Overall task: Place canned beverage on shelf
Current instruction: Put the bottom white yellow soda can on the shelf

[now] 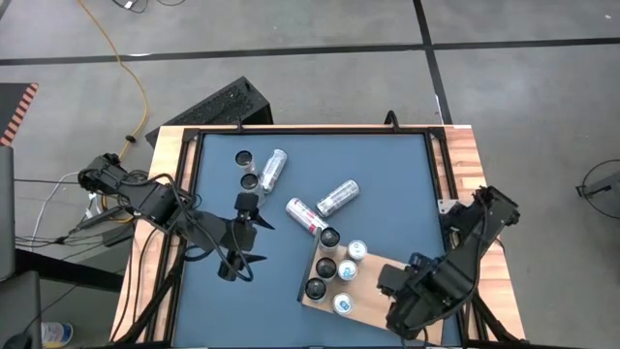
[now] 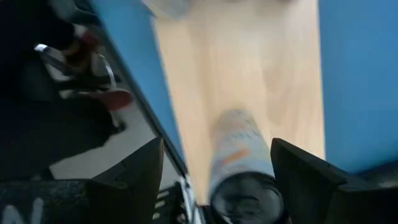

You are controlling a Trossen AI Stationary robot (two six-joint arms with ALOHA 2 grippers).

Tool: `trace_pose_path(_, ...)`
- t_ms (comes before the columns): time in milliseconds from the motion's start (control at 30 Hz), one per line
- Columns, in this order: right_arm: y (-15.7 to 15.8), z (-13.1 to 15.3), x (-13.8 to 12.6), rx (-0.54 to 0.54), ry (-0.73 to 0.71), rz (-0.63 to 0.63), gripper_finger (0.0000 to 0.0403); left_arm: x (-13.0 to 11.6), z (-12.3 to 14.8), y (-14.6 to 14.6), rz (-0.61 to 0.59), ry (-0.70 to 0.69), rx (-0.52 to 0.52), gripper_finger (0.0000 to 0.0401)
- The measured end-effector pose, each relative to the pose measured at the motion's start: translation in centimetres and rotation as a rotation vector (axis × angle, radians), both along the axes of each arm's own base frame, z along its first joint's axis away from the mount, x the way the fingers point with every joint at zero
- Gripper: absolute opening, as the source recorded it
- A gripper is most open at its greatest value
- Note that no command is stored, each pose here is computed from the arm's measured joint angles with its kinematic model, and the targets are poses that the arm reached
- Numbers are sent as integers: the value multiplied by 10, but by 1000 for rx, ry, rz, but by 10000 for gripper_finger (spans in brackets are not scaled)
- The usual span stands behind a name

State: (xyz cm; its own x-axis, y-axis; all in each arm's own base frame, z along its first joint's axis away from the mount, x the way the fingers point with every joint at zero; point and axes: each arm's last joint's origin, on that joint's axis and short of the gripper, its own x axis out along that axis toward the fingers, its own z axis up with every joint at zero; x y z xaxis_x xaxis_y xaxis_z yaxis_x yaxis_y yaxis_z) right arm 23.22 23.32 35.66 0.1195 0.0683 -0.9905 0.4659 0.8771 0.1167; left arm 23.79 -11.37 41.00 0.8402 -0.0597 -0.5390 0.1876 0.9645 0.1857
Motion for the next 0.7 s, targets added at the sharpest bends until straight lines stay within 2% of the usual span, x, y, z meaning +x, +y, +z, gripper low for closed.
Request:
trace_pose_path(167, -4, -7, -19, -35, 21, -29, 276, 0, 1, 0, 0, -8, -3, 309)
trace_pose_path(533, -20, 12, -61, -8, -75, -186, 276, 1, 3, -1, 11, -25, -44, 309)
trace_pose_path(700, -12, 7, -63, -17, -55, -143, 276, 2, 3, -1, 19, -28, -48, 309)
